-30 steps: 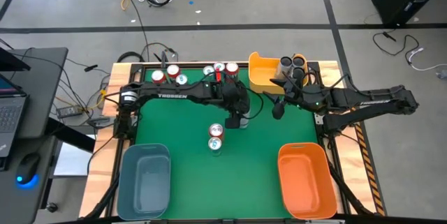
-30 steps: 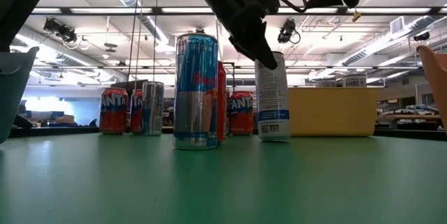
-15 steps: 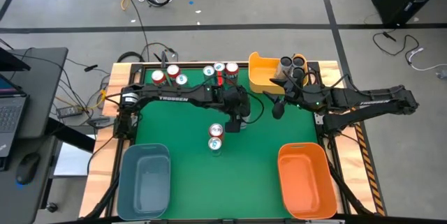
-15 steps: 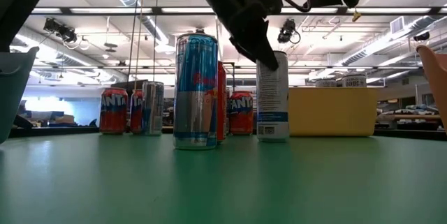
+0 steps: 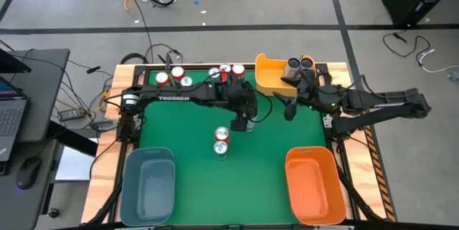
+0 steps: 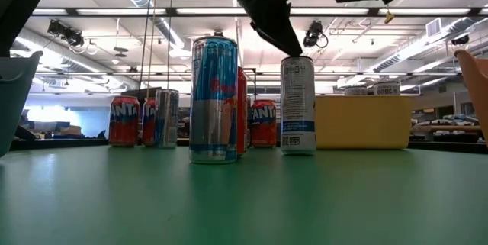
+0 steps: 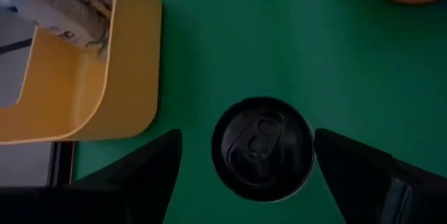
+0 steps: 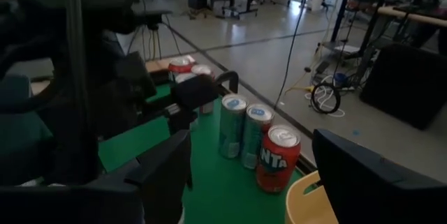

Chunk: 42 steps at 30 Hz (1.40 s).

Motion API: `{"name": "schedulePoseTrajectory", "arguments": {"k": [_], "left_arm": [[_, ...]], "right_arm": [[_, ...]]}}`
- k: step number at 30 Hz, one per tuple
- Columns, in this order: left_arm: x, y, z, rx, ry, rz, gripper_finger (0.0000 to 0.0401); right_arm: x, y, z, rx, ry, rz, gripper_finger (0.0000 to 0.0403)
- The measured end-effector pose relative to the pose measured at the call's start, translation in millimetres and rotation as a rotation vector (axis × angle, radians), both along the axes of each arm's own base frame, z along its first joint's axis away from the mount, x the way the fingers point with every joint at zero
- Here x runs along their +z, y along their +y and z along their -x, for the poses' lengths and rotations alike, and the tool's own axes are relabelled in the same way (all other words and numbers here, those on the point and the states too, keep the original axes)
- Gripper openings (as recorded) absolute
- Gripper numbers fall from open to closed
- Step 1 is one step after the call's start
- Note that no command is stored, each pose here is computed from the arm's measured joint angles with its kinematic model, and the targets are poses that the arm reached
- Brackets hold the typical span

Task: Sort soda cans
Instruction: Put the white-blue soda can into the yellow bin

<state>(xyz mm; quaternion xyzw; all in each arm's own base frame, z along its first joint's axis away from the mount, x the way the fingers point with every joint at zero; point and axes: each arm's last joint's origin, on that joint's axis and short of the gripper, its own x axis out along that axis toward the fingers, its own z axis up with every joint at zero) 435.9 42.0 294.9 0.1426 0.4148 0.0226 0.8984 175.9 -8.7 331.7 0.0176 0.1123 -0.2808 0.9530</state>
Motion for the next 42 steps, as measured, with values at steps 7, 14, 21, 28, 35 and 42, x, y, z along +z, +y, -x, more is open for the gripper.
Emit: {"name": "schedulePoseTrajectory", "arguments": {"k": [7,14,21,28,35,42], "left_arm": [[3.4,0.9,1.5,-0.004,-0.013,0.000,0.0326],[14.7,-1.7,3.9,-0.105,-0.095,0.022,0.0326],[13.4,4.0,18.3,-0.136,-0.228,0.043,0.0325],[20.7,3.8,63.8,-0.133,-0.425,0.017,0.0325],[19.1,-3.9,131.2,-0.103,-0.617,0.034,0.0325],[2.4,-11.2,187.2,-0.075,-0.784,0.081,0.0325]], "right_arm": [[3.0,-0.2,7.6,0.006,-0.010,-0.002,0.0310],[0.1,3.5,3.0,0.079,0.009,-0.018,0.0310],[-0.6,8.5,0.1,0.111,0.012,-0.014,0.0311],[-19.4,12.7,-25.3,0.167,0.036,-0.039,0.0309],[-45.0,15.8,-59.7,0.145,0.081,-0.102,0.0329],[-75.9,18.1,-86.2,0.109,0.155,-0.162,0.0359]]}}
